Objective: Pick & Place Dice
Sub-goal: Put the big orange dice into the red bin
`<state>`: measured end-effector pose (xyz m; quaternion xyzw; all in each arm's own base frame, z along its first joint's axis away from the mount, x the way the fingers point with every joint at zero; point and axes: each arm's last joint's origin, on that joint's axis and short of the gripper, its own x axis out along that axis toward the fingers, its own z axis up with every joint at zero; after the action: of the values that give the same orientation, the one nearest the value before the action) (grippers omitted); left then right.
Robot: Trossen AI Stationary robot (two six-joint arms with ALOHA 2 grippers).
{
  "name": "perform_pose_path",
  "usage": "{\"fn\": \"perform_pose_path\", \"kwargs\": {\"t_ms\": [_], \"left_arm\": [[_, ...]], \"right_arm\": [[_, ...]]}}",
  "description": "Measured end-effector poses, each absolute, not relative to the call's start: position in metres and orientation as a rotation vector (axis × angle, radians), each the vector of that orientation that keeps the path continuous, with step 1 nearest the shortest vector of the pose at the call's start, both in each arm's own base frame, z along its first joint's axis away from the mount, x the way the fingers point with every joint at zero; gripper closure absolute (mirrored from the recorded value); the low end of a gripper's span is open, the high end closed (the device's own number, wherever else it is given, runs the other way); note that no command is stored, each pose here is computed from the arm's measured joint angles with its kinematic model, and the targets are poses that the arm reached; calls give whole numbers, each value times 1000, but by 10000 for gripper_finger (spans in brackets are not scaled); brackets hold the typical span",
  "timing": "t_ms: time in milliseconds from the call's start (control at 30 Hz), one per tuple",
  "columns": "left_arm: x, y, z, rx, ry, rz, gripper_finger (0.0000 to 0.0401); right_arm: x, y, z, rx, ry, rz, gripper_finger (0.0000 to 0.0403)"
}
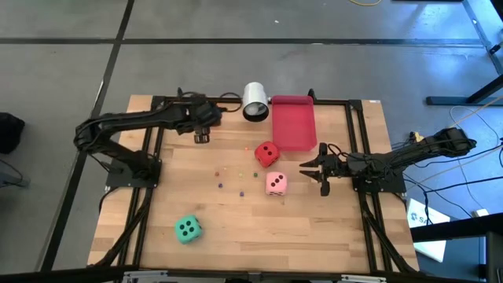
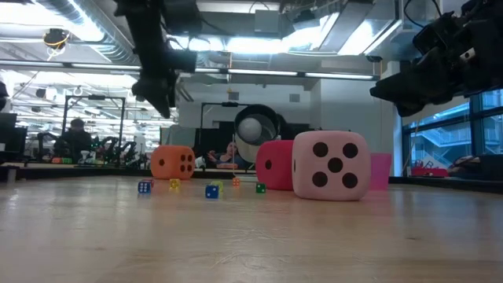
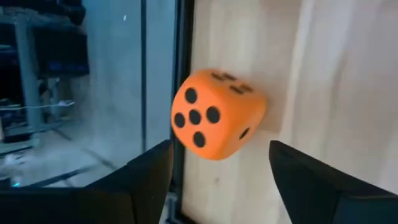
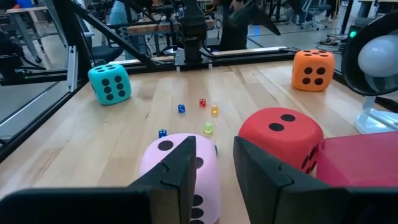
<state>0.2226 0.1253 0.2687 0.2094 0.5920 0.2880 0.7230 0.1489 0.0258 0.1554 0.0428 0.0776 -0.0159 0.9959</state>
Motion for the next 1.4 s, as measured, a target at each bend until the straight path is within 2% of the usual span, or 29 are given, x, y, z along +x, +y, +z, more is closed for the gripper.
{"fn": "perform_pose_path", "kwargs": {"t_ms": [300,500,767,1033,1400], "left_arm": [[231,149,236,419,1453,534,139],[230,161,224,375,1505,566,138],[223,168,227,303,1486,706,124],[224,167,226,350,1506,591,101],[223,176,226,339,1463,566,100]], "right_arm": [[149,25,154,81,172,-40,294],[149,25,153,79,179,-41,294],[148,25,151,74,196,-42,294],[148,25,151,72,198,-42,294],[148,25,151,72,198,-42,294]]}}
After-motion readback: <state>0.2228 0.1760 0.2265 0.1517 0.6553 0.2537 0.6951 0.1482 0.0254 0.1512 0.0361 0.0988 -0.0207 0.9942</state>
